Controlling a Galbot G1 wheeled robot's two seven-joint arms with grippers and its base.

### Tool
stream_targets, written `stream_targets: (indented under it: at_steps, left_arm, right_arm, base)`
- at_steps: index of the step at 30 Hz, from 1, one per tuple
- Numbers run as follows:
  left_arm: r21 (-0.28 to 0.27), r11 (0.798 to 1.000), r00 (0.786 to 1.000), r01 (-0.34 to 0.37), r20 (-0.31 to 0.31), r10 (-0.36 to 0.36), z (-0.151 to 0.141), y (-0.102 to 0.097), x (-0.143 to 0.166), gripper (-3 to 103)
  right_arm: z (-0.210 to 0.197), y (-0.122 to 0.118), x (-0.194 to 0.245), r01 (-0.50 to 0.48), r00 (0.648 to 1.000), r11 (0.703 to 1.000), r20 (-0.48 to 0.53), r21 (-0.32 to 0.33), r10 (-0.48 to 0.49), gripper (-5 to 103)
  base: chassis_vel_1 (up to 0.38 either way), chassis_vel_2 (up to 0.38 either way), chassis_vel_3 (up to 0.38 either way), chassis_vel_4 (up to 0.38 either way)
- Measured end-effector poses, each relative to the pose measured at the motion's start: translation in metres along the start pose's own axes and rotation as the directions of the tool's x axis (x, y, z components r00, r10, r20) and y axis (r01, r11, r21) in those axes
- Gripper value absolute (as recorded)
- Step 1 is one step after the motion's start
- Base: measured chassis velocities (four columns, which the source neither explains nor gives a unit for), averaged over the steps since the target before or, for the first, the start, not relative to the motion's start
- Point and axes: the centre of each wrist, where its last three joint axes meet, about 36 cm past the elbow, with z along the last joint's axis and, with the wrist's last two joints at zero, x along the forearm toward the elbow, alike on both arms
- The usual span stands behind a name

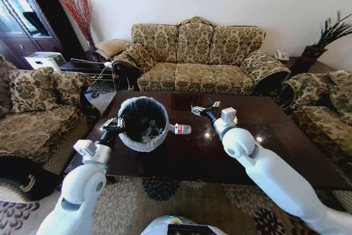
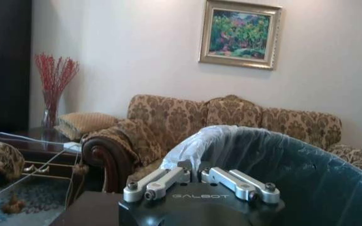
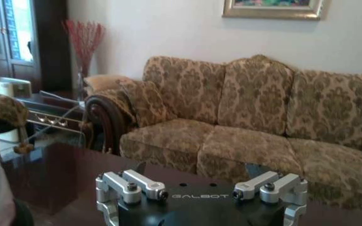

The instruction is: Move to the front of the table and place the trash on the table into the trash bin.

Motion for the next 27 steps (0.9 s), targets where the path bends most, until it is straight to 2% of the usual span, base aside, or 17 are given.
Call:
stream_targets:
  at_steps: [9,11,13,14,17,18,21,22,25,26,27]
  left_arm:
    - [0.007,1.0,1.0,-0.015,-0.001,0.015,0.004,-0.001,0.0,3]
    - [0.009,1.0,1.0,-0.02,-0.005,0.02,0.007,-0.001,-0.001,3]
    - [0.009,1.0,1.0,-0.02,-0.006,0.02,0.008,0.0,-0.002,3]
    - [0.009,1.0,1.0,-0.02,-0.006,0.02,0.008,0.0,-0.002,3]
    - [0.005,1.0,1.0,-0.015,-0.002,0.015,0.009,0.001,-0.003,3]
    - [0.005,1.0,1.0,-0.015,-0.002,0.015,0.009,0.001,-0.003,3]
    - [0.006,1.0,1.0,-0.01,0.007,0.01,0.01,0.0,-0.004,3]
    - [0.006,1.0,1.0,-0.01,0.007,0.01,0.01,0.0,-0.004,3]
    - [0.022,0.999,0.999,-0.041,0.008,0.041,0.017,-0.004,-0.022,3]
    - [0.022,0.999,0.999,-0.041,0.008,0.041,0.017,-0.004,-0.022,3]
    - [0.024,0.999,0.999,-0.039,0.009,0.039,0.017,-0.005,-0.024,3]
  right_arm:
    - [0.014,0.009,-0.009,0.002,1.0,1.0,-0.028,0.0,-0.002,100]
    - [0.027,0.008,-0.012,0.005,0.999,0.999,-0.051,0.035,-0.004,100]
    - [0.047,-0.002,-0.018,0.049,0.996,0.996,-0.08,0.077,-0.043,100]
    - [0.047,-0.002,-0.018,0.049,0.996,0.996,-0.08,0.077,-0.043,100]
    - [0.086,-0.033,-0.035,0.168,0.981,0.982,-0.11,0.084,-0.159,100]
    - [0.086,-0.033,-0.035,0.168,0.981,0.982,-0.11,0.084,-0.159,100]
    - [0.107,-0.072,-0.05,0.305,0.945,0.946,-0.155,0.11,-0.287,100]
    - [0.107,-0.072,-0.05,0.305,0.945,0.946,-0.155,0.11,-0.287,100]
    - [0.113,-0.115,-0.043,0.406,0.897,0.905,-0.246,0.131,-0.367,100]
    - [0.113,-0.115,-0.043,0.406,0.897,0.905,-0.246,0.131,-0.367,100]
    - [0.115,-0.121,-0.047,0.453,0.87,0.882,-0.283,0.131,-0.404,100]
  base:
    - [-0.078,0.097,0.088,-0.079]
    - [-0.163,0.185,0.173,-0.16]
    - [-0.154,0.143,0.171,-0.158]
    - [-0.154,0.13,0.155,-0.158]
    - [-0.081,0.073,0.089,-0.081]
    - [-0.061,0.017,0.03,-0.051]
    - [0.0,0.0,0.0,0.0]
    - [0.0,0.0,0.0,0.0]
    - [0.0,0.0,0.0,0.0]
    - [0.0,0.0,0.0,0.0]
    - [-0.025,-0.065,-0.036,-0.013]
